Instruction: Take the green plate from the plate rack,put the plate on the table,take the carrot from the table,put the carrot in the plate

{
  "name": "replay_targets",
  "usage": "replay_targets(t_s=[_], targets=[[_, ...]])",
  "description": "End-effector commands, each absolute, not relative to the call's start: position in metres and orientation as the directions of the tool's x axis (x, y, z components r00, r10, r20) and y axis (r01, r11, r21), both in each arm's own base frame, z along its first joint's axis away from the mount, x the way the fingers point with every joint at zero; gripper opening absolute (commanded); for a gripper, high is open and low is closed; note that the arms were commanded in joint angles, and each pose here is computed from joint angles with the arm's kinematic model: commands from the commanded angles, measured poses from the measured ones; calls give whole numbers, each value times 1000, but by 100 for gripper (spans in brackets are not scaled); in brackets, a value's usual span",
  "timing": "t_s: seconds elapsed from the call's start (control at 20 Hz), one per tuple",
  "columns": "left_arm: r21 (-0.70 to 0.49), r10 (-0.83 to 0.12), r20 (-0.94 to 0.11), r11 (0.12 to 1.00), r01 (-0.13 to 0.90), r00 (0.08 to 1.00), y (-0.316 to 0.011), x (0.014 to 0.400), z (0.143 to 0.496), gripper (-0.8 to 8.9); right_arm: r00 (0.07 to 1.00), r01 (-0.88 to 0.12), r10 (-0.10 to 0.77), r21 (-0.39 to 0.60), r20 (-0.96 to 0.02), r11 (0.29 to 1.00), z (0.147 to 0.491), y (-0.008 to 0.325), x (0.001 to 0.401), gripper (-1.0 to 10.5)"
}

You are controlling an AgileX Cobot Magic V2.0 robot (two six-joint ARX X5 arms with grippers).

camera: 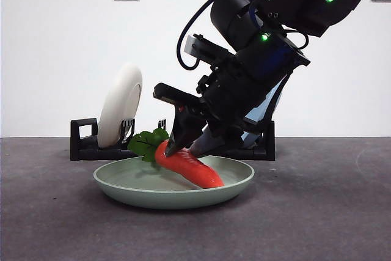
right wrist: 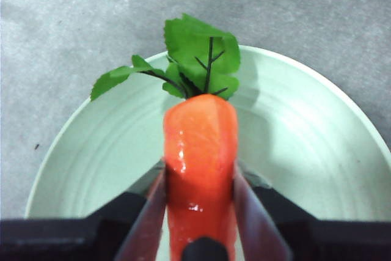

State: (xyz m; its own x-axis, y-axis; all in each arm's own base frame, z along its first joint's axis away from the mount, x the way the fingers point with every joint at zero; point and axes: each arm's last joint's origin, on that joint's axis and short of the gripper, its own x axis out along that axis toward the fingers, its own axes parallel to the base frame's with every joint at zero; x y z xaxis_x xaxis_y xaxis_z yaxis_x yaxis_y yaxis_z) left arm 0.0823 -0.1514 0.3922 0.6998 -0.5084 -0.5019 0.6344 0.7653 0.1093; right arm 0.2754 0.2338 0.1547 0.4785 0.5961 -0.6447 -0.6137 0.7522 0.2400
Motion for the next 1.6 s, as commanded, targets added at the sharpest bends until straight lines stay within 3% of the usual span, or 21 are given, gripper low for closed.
replay_targets(t_s=[0.05,0.3,0.5,0.7,1.05,1.1,1.25,1.6], targets=[[103,-509,-501,768,632,700,-152,82,391,471,471,-611,594,245,-653,753,151,234,274,508],[104,-509,-501,768,632,700,-152,82,391,471,474,-614,600,246,-644,750,158,233,273,505],[105,-508,-501,768,631,701,-152,82,391,471,489,-625,612,240,-621,743,203,220,256,505],[104,-508,-501,768,632,700,-152,82,391,471,467,-652,595,200,-655,731,258,185,215,503],[109,-504,-517,762,638,691,-151,82,390,465,399,-637,538,198,-742,745,305,119,135,495],[113,-500,-525,761,639,689,-151,82,389,425,395,-636,534,197,-747,746,308,112,127,438],[128,-483,-549,758,639,682,-149,81,387,-30,398,-636,536,197,-745,746,314,98,110,-8],[135,-475,-554,760,636,684,-148,81,386,-4,414,-627,548,208,-727,751,318,93,105,1]])
